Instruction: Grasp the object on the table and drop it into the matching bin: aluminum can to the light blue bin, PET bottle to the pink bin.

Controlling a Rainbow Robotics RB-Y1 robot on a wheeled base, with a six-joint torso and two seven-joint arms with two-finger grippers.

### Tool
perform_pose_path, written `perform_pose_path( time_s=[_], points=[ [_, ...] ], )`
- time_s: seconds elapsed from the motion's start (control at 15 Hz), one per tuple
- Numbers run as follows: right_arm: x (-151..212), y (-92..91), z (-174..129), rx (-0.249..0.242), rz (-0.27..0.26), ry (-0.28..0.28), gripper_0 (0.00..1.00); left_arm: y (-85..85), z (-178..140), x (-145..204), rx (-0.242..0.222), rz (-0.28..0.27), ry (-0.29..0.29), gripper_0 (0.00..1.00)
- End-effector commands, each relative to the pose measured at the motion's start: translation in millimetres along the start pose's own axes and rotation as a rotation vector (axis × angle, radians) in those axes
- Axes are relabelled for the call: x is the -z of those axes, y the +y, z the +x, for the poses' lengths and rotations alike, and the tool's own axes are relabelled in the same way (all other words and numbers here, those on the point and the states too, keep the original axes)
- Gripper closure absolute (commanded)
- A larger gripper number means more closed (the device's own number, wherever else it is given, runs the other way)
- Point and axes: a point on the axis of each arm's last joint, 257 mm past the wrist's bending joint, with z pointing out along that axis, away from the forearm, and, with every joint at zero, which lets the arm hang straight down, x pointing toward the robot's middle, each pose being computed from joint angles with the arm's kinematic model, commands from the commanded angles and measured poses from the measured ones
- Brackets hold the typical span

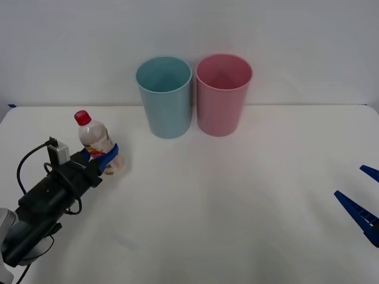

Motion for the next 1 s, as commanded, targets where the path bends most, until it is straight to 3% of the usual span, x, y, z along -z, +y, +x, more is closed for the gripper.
perform_pose_path(
  time_s=[0.07, 0.47, 0.73, 1.0],
  points=[
    [0, 0.0, 0, 0.000, 0.000, 0.000, 0.00, -18.2, -33, 2, 0.025, 0.031, -0.050, 1.00],
    [0, 0.0, 0, 0.000, 0.000, 0.000, 0.00, -50.6, -104, -7, 0.064, 0.093, -0.140, 1.00],
    [0, 0.0, 0, 0.000, 0.000, 0.000, 0.00, -71.7, -146, -14, 0.121, 0.136, -0.184, 1.00],
    [0, 0.0, 0, 0.000, 0.000, 0.000, 0.00, -79.9, -174, -27, 0.128, 0.156, -0.219, 1.00]
  ],
)
